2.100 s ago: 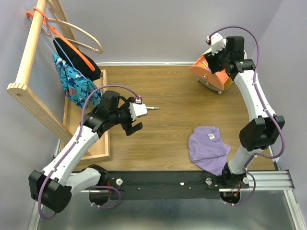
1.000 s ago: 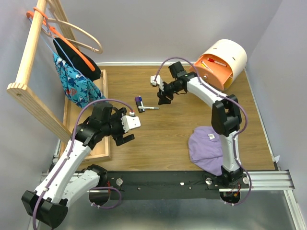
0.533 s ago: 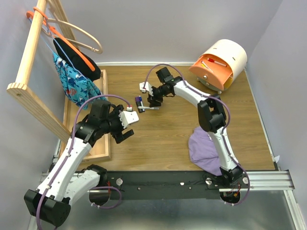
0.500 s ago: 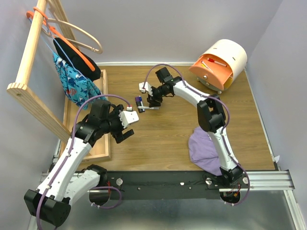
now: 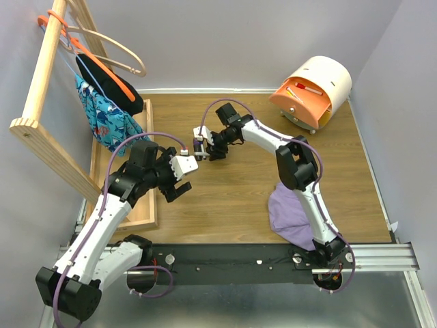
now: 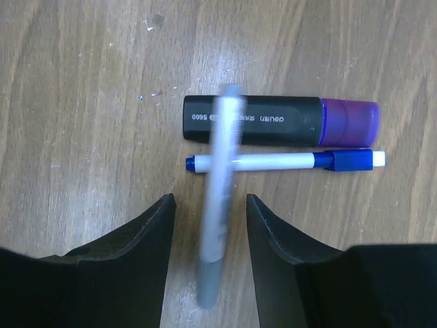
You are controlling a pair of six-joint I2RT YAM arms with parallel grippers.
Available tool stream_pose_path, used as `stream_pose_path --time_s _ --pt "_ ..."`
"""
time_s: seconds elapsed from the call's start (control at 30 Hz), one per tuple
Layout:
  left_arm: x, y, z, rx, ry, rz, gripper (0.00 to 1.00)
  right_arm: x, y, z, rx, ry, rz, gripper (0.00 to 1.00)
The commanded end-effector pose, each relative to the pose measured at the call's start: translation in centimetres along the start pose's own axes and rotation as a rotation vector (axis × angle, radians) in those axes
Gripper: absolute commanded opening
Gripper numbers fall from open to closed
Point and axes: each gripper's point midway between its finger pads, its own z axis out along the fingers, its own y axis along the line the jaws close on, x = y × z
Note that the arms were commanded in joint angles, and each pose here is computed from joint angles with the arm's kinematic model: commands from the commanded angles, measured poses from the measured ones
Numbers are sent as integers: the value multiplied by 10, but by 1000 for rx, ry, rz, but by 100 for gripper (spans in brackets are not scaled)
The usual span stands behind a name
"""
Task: Sort the stationery into containers
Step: Pick up the pen from the center of the board.
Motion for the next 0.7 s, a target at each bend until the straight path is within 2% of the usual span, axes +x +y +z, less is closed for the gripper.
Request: stream_pose_path --time_s 0.0,0.07,0.1,0.2,0.33,0.47,0.53,0.67 --pt "-11 3 0 2 -39 -4 98 9 22 2 -50 36 21 47" --pt "-11 3 1 2 -43 -6 98 10 23 2 -52 38 35 37" --pt "-12 3 1 3 -44 -6 98 9 23 2 -50 38 38 26" --pt "-15 3 2 7 -54 -6 98 -3 15 -11 -12 35 53 11" --pt "-17 4 4 10 -68 2 98 -26 0 -60 89 14 81 6" --pt "-16 -1 9 35 -84 29 98 -46 -37 -155 295 -80 230 4" --pt "-15 -6 14 58 -84 47 98 -64 -53 -206 414 -117 242 4" --pt "-17 -18 27 102 -76 117 99 -65 -87 -311 677 -163 298 4"
